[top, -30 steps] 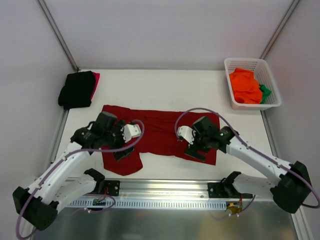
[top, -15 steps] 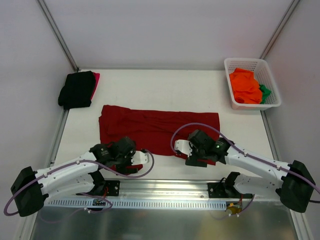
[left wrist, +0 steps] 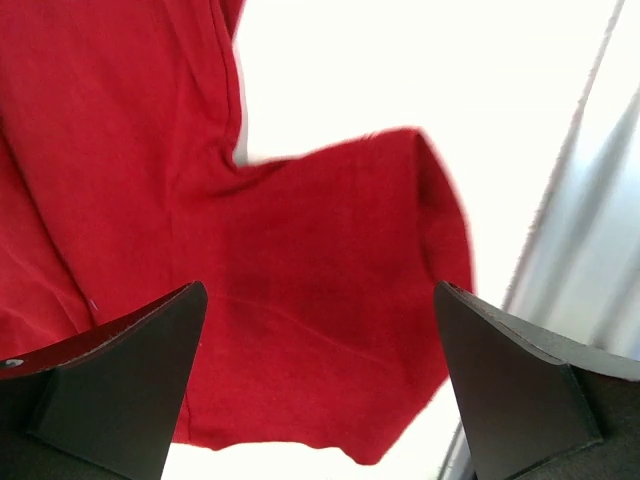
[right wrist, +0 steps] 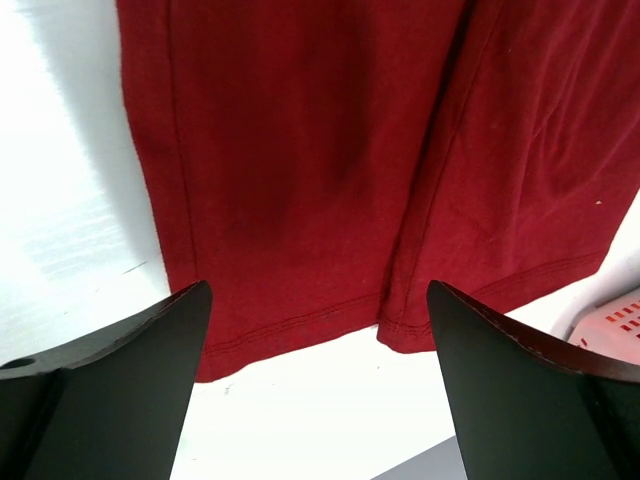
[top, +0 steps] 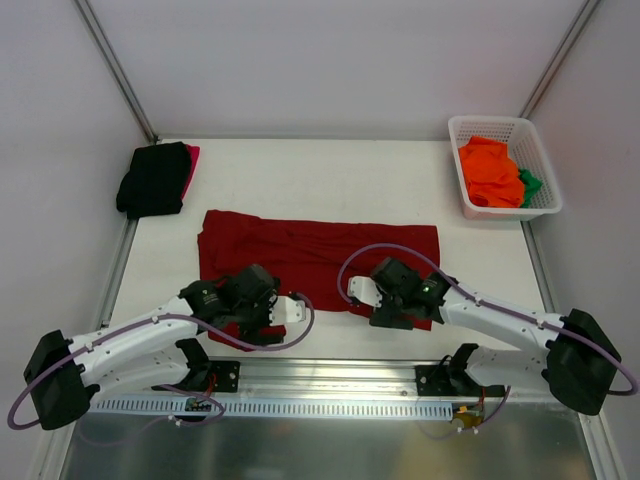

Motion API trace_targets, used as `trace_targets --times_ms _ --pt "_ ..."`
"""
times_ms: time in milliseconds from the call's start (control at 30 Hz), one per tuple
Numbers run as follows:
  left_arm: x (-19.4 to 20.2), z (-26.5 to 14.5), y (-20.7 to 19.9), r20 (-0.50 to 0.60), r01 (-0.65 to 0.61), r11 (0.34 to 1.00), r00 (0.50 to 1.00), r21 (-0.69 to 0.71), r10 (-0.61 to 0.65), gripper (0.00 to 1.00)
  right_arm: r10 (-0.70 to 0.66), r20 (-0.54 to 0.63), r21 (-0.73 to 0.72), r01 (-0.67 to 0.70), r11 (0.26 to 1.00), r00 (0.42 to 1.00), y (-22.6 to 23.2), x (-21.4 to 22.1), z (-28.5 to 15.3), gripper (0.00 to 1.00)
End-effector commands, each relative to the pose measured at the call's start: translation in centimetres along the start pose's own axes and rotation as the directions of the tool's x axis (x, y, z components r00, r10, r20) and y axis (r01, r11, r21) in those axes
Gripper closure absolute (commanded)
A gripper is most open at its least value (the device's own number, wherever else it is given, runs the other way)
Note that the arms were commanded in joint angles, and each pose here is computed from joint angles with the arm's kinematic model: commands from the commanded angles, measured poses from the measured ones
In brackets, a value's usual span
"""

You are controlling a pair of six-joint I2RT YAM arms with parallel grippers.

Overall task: Fold and stack the t-shirts
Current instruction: Fold the tshirt

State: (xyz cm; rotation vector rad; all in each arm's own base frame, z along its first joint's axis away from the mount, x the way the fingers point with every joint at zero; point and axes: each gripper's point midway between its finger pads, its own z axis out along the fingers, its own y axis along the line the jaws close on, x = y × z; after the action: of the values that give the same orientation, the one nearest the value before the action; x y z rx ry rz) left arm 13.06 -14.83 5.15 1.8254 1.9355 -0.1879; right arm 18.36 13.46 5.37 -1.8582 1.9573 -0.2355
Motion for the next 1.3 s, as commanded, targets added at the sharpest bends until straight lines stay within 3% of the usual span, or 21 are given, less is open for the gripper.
trace_targets --times_ms 0,67,200,233,333,700,833,1000,1067,1133,1267 --pt "-3.9 -2.8 -1.4 0.136 0.021 0.994 0.990 0.103 -0.035 0.01 0.026 0.007 0.039 -0.026 0.999 1.000 -1.4 -0.6 -0.1 0.07" --pt "-5.1 -4.3 -3.3 0.159 0.050 0.972 0.983 0.228 -0.088 0.01 0.034 0.008 0.043 -0.034 0.998 0.999 -1.6 -0.6 -0.2 0.07" --pt "-4.9 -4.9 -4.8 0.110 0.055 0.939 0.989 0.339 -0.097 0.01 0.049 0.001 0.049 -0.049 0.998 0.999 -2.1 -0.5 -0.1 0.07" --pt "-5.5 -5.1 -4.9 0.099 0.046 0.929 0.991 0.367 -0.089 0.05 0.053 -0.003 0.050 -0.053 0.997 0.999 -2.2 -0.4 -0.1 0.07" --pt "-4.2 -4.8 -6.1 0.000 0.062 0.886 0.998 0.459 -0.070 0.10 0.066 -0.008 0.057 -0.066 0.996 0.998 -2.4 -0.1 -0.2 0.07" --pt "1.8 -1.6 -7.1 -0.299 0.123 0.842 0.953 0.525 0.047 0.12 0.108 -0.002 0.093 -0.107 0.990 0.994 -3.7 0.7 -0.7 0.07" --pt "2.0 -1.2 -7.4 -0.312 0.129 0.835 0.949 0.534 0.053 0.09 0.119 0.004 0.107 -0.118 0.987 0.993 -4.2 0.8 -1.0 0.07" --pt "3.9 0.2 -6.4 -0.364 0.086 0.881 0.926 0.464 0.101 0.03 0.126 0.000 0.138 -0.125 0.982 0.992 -5.2 1.1 -1.3 0.07" --pt "4.4 0.8 -6.5 -0.382 0.087 0.886 0.918 0.454 0.106 0.16 0.139 0.012 0.154 -0.139 0.978 0.990 -5.8 1.1 -1.7 0.07" --pt "4.4 1.2 -6.2 -0.379 0.065 0.900 0.918 0.432 0.115 0.21 0.146 0.017 0.162 -0.147 0.976 0.989 -6.0 1.2 -2.0 0.07" --pt "4.9 1.8 -5.2 -0.396 0.003 0.927 0.905 0.374 0.157 0.14 0.155 0.014 0.178 -0.156 0.972 0.988 -6.5 1.6 -2.3 0.07"
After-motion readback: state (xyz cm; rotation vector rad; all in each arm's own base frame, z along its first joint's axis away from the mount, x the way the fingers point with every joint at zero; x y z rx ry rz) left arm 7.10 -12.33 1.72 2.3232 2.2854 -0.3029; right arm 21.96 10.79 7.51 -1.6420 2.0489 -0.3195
